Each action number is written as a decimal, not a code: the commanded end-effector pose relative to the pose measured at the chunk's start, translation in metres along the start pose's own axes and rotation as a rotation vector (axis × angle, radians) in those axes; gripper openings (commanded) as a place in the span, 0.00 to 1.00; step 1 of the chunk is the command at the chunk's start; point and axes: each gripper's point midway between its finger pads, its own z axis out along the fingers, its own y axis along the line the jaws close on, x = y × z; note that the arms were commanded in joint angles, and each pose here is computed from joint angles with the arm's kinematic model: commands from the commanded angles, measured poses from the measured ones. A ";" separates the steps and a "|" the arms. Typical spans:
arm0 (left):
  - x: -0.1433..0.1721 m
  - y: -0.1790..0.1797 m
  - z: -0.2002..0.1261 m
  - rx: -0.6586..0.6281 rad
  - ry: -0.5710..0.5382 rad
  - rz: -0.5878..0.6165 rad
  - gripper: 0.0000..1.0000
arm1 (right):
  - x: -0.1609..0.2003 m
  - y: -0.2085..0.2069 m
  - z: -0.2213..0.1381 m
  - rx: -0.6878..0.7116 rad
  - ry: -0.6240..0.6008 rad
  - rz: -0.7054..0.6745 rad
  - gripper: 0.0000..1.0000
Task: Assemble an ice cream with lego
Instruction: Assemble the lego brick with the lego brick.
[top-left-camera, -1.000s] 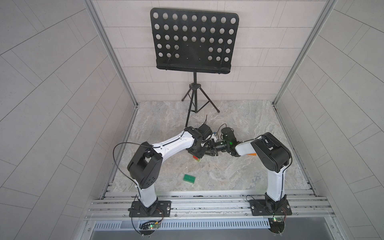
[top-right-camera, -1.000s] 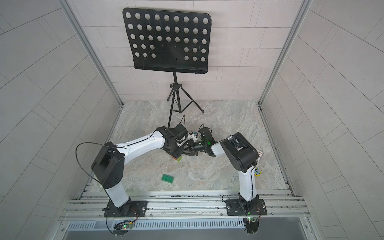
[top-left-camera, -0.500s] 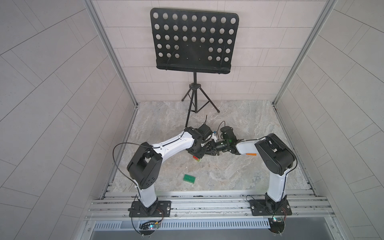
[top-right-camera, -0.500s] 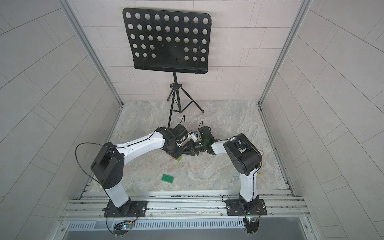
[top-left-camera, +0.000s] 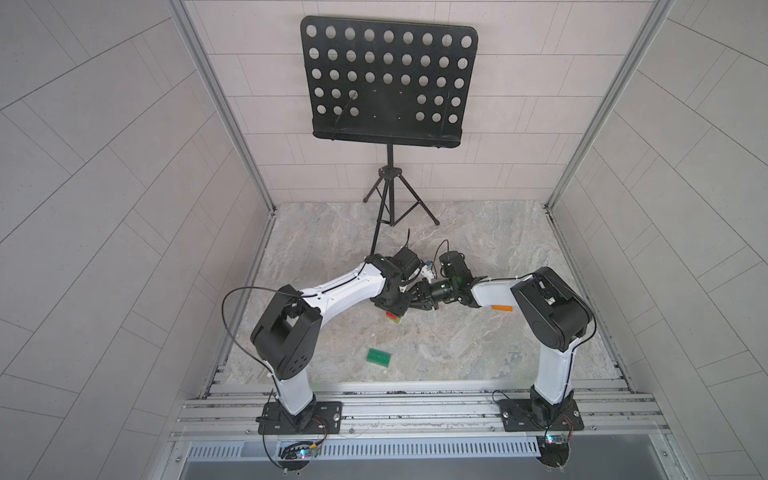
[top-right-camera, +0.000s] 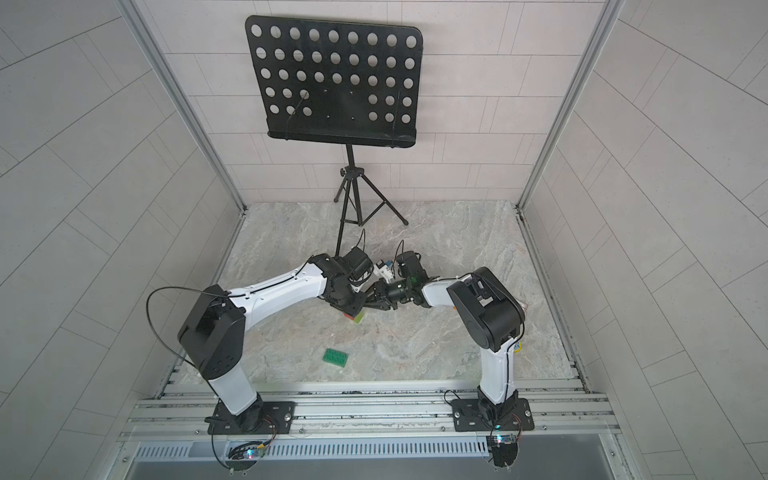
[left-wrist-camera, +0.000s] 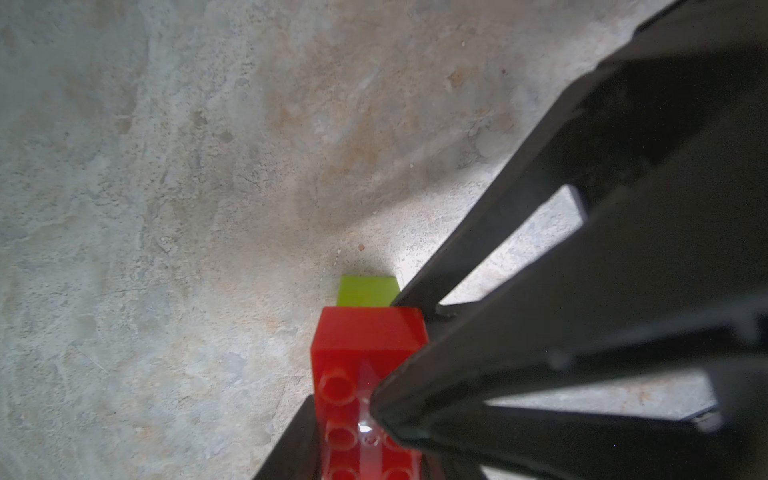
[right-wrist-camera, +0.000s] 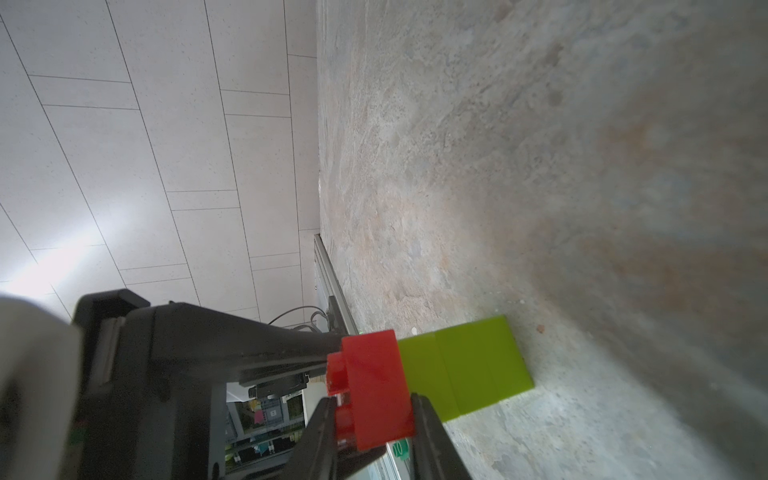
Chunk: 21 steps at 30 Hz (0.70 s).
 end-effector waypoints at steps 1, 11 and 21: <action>0.003 0.006 0.020 0.004 0.011 -0.035 0.41 | 0.014 -0.033 0.005 0.103 -0.011 0.073 0.00; -0.005 0.011 0.007 0.043 -0.043 -0.095 0.46 | 0.011 -0.048 0.004 0.118 -0.076 0.136 0.00; -0.010 0.010 -0.013 0.094 -0.104 -0.123 0.48 | 0.011 -0.063 0.004 0.161 -0.100 0.157 0.00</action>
